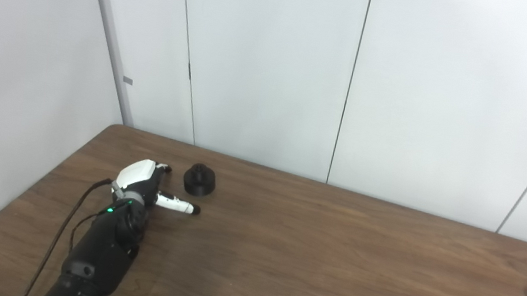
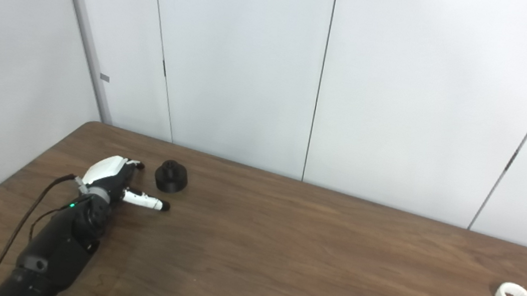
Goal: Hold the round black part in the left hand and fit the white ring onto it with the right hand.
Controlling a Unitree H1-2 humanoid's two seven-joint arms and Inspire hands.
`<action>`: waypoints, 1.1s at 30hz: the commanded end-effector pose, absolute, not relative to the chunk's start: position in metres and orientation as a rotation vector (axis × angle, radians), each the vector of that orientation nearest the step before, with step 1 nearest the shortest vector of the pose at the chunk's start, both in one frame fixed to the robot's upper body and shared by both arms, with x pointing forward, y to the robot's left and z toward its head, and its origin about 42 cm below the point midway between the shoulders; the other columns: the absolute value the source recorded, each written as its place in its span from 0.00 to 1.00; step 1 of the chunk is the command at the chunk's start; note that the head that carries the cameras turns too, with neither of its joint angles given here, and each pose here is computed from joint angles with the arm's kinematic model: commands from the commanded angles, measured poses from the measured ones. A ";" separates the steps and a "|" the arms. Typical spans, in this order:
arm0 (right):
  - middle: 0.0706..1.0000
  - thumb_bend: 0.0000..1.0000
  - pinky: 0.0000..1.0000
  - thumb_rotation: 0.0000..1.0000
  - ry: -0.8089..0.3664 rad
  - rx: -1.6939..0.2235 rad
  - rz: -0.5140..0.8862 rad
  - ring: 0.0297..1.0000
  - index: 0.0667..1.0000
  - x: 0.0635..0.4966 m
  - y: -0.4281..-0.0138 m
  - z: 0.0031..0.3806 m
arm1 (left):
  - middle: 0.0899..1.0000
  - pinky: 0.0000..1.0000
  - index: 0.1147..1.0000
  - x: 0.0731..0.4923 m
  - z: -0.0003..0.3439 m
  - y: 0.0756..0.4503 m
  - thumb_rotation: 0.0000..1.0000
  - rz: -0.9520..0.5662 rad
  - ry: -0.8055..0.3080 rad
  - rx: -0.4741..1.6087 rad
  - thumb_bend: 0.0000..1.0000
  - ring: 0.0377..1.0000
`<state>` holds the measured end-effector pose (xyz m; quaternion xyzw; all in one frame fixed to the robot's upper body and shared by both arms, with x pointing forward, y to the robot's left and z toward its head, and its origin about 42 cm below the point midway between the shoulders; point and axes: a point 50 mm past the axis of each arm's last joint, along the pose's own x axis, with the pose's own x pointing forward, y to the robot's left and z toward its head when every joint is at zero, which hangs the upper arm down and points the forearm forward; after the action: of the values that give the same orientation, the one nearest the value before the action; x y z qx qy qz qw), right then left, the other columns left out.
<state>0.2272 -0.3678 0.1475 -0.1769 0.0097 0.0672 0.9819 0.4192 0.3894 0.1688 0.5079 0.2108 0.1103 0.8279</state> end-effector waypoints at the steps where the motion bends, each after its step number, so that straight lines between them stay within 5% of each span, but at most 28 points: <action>1: 1.00 0.73 0.88 0.47 0.042 -0.393 0.112 0.99 0.91 0.222 -0.380 0.152 | 1.00 1.00 0.88 0.428 0.183 0.394 0.28 0.259 0.409 1.085 1.00 1.00; 10: 1.00 0.74 0.90 0.46 0.038 -0.374 0.120 1.00 0.92 0.220 -0.375 0.152 | 1.00 1.00 0.78 0.435 0.179 0.380 0.20 0.195 0.302 1.065 1.00 1.00; 33: 1.00 0.77 0.94 0.44 0.043 -0.337 0.126 1.00 0.93 0.216 -0.365 0.154 | 1.00 1.00 0.76 0.453 0.167 0.339 0.16 0.109 0.253 1.067 0.98 1.00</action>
<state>0.2201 -0.3638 0.1511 -0.1658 0.0173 0.0674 0.9837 0.4445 0.3507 0.1612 0.5039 0.1358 0.0682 0.8503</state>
